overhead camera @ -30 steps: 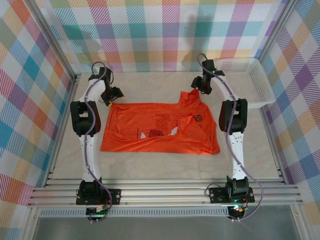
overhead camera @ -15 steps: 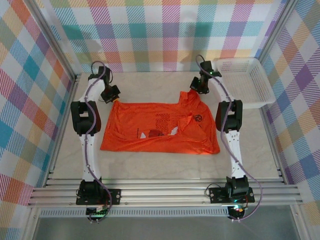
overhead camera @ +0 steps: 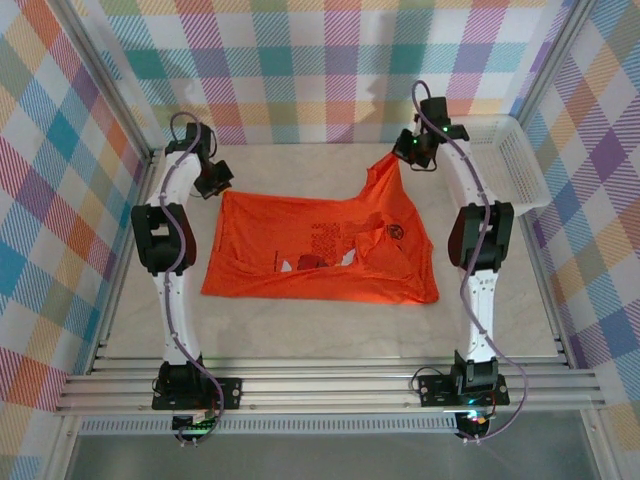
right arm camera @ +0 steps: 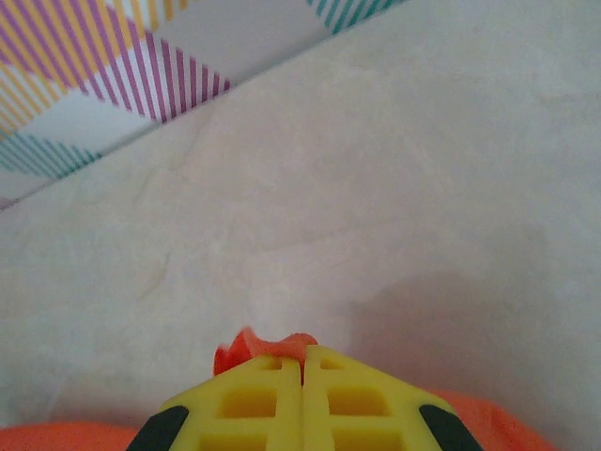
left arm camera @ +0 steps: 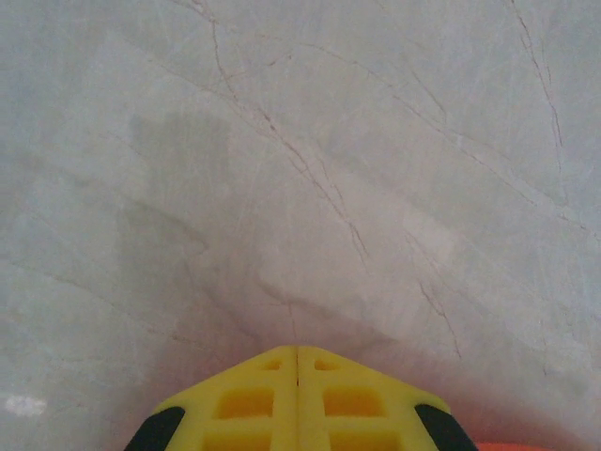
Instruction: Fold the inside-out t-shirt
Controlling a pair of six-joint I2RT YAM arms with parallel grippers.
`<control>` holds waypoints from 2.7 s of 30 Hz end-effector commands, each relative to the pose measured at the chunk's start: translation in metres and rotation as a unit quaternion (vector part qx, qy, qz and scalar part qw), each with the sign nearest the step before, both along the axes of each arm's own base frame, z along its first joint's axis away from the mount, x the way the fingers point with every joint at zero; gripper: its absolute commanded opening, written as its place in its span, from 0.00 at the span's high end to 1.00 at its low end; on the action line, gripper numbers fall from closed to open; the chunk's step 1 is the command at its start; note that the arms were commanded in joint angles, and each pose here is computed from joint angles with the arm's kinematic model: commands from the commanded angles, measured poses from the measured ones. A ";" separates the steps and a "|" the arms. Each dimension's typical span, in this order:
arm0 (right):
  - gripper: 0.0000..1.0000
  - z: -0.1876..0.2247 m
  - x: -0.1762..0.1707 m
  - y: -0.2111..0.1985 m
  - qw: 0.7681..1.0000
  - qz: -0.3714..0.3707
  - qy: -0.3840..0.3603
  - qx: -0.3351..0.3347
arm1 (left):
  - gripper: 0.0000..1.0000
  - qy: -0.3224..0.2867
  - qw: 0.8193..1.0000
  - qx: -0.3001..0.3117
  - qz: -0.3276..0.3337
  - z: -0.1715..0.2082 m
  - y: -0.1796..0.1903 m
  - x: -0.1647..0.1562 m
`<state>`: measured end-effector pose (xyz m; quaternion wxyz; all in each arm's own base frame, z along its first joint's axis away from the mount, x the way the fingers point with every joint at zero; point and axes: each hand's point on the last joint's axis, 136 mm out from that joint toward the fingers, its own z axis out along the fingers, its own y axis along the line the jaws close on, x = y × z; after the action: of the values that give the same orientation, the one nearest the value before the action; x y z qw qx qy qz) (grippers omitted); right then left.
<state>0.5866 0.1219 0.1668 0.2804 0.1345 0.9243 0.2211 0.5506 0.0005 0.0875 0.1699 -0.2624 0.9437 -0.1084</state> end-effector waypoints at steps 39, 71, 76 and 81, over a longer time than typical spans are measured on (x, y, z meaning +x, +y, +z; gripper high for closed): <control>0.96 -0.087 -0.303 -0.018 0.993 -0.009 0.119 -0.005 | 0.97 0.090 0.994 0.056 0.038 -0.045 0.019 -0.191; 0.61 -0.081 -0.271 -0.002 0.995 0.032 0.090 -0.032 | 0.48 -0.039 0.999 0.031 -0.003 0.025 -0.049 -0.170; 0.61 -0.096 -0.243 0.017 0.991 0.077 0.093 -0.065 | 0.48 -0.025 0.999 0.009 -0.018 0.015 -0.066 -0.168; 0.64 -0.108 -0.228 0.030 0.986 0.099 0.103 -0.083 | 0.48 -0.019 0.999 0.009 -0.027 0.009 -0.073 -0.168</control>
<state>0.3470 0.1449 0.0548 0.1550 0.0713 0.9719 0.1621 0.3785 -0.0633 0.0937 0.1879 -0.2339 0.9489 -0.0978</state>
